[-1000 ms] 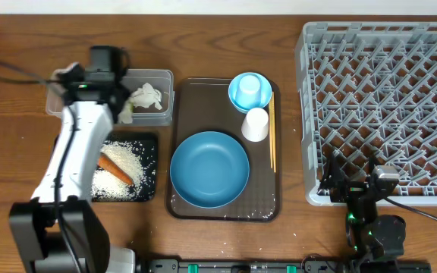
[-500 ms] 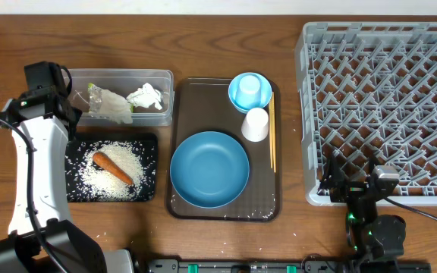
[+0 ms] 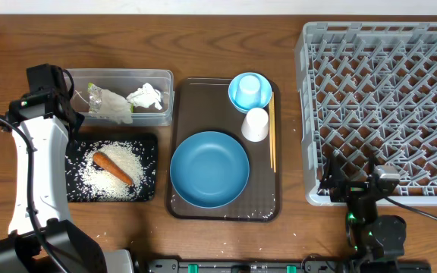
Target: Sort waste into correct bins and load items into the dishwasher rack
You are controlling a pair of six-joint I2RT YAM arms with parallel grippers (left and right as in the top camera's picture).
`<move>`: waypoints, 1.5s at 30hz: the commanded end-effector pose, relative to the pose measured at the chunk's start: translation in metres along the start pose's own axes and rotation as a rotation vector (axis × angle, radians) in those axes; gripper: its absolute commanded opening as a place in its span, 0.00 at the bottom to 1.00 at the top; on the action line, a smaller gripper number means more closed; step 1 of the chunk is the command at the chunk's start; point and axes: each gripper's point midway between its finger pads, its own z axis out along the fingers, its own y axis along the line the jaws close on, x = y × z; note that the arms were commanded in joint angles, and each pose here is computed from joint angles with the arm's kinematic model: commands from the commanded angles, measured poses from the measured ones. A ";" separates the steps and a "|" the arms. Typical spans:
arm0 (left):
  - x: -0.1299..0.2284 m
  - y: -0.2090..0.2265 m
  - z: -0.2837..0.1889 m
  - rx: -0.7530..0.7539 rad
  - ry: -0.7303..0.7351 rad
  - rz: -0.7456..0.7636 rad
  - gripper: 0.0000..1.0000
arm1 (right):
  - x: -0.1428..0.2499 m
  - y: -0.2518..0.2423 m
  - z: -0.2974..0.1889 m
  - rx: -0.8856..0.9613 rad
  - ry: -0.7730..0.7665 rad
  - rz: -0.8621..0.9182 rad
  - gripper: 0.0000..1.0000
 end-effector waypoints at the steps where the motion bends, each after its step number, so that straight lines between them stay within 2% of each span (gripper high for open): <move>1: 0.000 0.003 0.000 -0.007 -0.001 -0.009 0.98 | 0.002 0.026 -0.002 -0.142 0.038 0.244 0.99; 7: 0.000 0.003 0.000 -0.007 -0.001 -0.009 0.98 | 0.004 0.052 -0.008 -0.272 0.142 0.663 0.99; 9: 0.000 0.003 0.000 -0.007 -0.001 -0.009 0.98 | -0.003 0.066 -0.013 -0.350 0.165 0.759 0.99; 10: 0.000 0.003 0.000 -0.007 -0.001 -0.009 0.98 | -0.009 0.072 -0.015 -0.390 0.160 0.756 0.96; 12: 0.000 0.003 0.000 -0.007 -0.001 -0.009 0.98 | -0.026 0.089 -0.024 -0.504 0.120 0.694 0.83; 14: 0.000 0.003 0.000 -0.007 -0.002 -0.009 0.98 | -0.043 0.105 -0.035 -0.614 0.077 0.635 0.80; 15: 0.000 0.003 0.000 -0.007 -0.002 -0.009 0.98 | -0.049 0.110 -0.040 -0.649 0.064 0.621 0.82; 17: 0.000 0.003 0.000 -0.007 -0.001 -0.009 0.98 | -0.059 0.117 -0.046 -0.683 0.063 0.603 0.97; 18: 0.000 0.003 0.000 -0.007 -0.001 -0.009 0.98 | -0.065 0.122 -0.051 -0.703 0.062 0.579 0.99; 22: 0.000 0.003 0.000 -0.007 -0.001 -0.009 0.98 | -0.081 0.130 -0.056 -0.677 0.085 0.478 0.99; 25: 0.000 0.003 0.000 -0.007 -0.001 -0.009 0.98 | -0.093 0.135 -0.054 -0.622 0.131 0.329 0.99; 30: 0.000 0.003 0.000 -0.007 -0.001 -0.009 0.98 | -0.099 0.148 -0.040 -0.583 0.346 0.180 0.99; 33: 0.000 0.003 0.000 -0.007 -0.001 -0.009 0.98 | -0.100 0.158 -0.028 -0.575 0.491 0.133 0.92; 36: 0.000 0.003 0.000 -0.007 -0.001 -0.009 0.98 | -0.094 0.167 -0.013 -0.528 0.604 0.059 0.95; 38: 0.000 0.003 0.000 -0.007 -0.001 -0.009 0.98 | -0.084 0.175 -0.003 -0.489 0.681 0.001 0.99; 45: 0.000 0.003 0.000 -0.007 -0.001 -0.009 0.98 | -0.011 0.240 0.019 -0.465 0.926 -0.267 0.99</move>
